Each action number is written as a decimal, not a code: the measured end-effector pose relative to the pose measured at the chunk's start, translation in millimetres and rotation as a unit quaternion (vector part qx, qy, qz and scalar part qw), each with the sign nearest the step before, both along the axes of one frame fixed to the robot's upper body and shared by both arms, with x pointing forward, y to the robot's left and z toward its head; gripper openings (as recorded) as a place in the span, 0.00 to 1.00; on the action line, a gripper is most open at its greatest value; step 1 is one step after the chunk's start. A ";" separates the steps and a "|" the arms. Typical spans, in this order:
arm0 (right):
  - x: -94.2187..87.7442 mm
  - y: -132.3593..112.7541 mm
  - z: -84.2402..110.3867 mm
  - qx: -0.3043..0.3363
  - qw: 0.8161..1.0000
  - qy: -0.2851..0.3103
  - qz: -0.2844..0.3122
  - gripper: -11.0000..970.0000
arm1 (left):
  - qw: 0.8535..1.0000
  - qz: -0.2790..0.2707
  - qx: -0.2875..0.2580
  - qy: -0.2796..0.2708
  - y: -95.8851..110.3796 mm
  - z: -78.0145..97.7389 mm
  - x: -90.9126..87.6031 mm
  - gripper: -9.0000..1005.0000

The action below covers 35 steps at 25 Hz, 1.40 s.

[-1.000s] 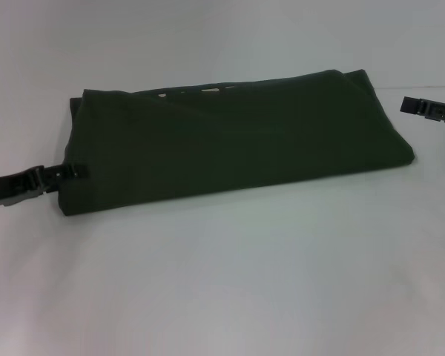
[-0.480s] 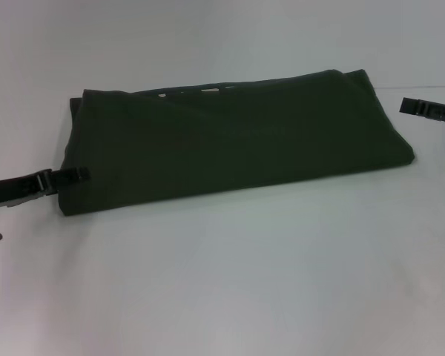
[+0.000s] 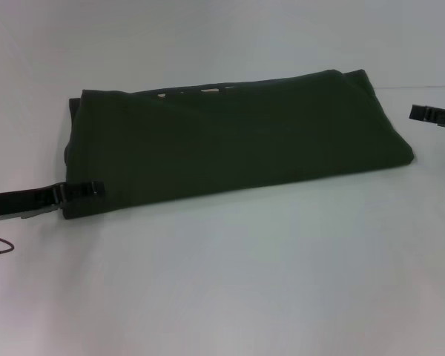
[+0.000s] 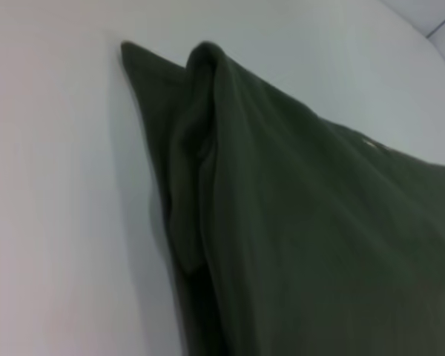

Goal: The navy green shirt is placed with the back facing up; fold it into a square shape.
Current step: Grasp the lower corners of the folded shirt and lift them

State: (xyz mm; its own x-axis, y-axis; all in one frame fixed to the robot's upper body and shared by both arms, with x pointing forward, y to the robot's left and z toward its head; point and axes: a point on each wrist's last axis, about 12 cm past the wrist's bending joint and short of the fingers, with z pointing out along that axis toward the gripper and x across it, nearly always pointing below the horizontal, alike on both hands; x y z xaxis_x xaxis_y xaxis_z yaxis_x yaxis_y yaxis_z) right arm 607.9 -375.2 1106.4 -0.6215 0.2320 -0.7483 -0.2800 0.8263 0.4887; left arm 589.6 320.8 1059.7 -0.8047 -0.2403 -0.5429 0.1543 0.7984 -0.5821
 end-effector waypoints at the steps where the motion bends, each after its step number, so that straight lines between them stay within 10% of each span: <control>1: 2.1 0.3 -0.3 -0.009 1.000 0.003 -0.002 0.96 | 1.000 0.000 0.000 0.000 0.0 0.0 0.0 0.87; 15: 43.9 33.1 9.1 -0.120 0.988 0.098 0.002 0.95 | 1.000 -0.016 0.003 0.002 -2.5 9.2 7.6 0.87; 35: 43.3 65.8 -20.3 -0.172 0.981 0.094 0.014 0.92 | 1.000 -0.021 -0.001 0.003 -3.9 10.4 7.9 0.87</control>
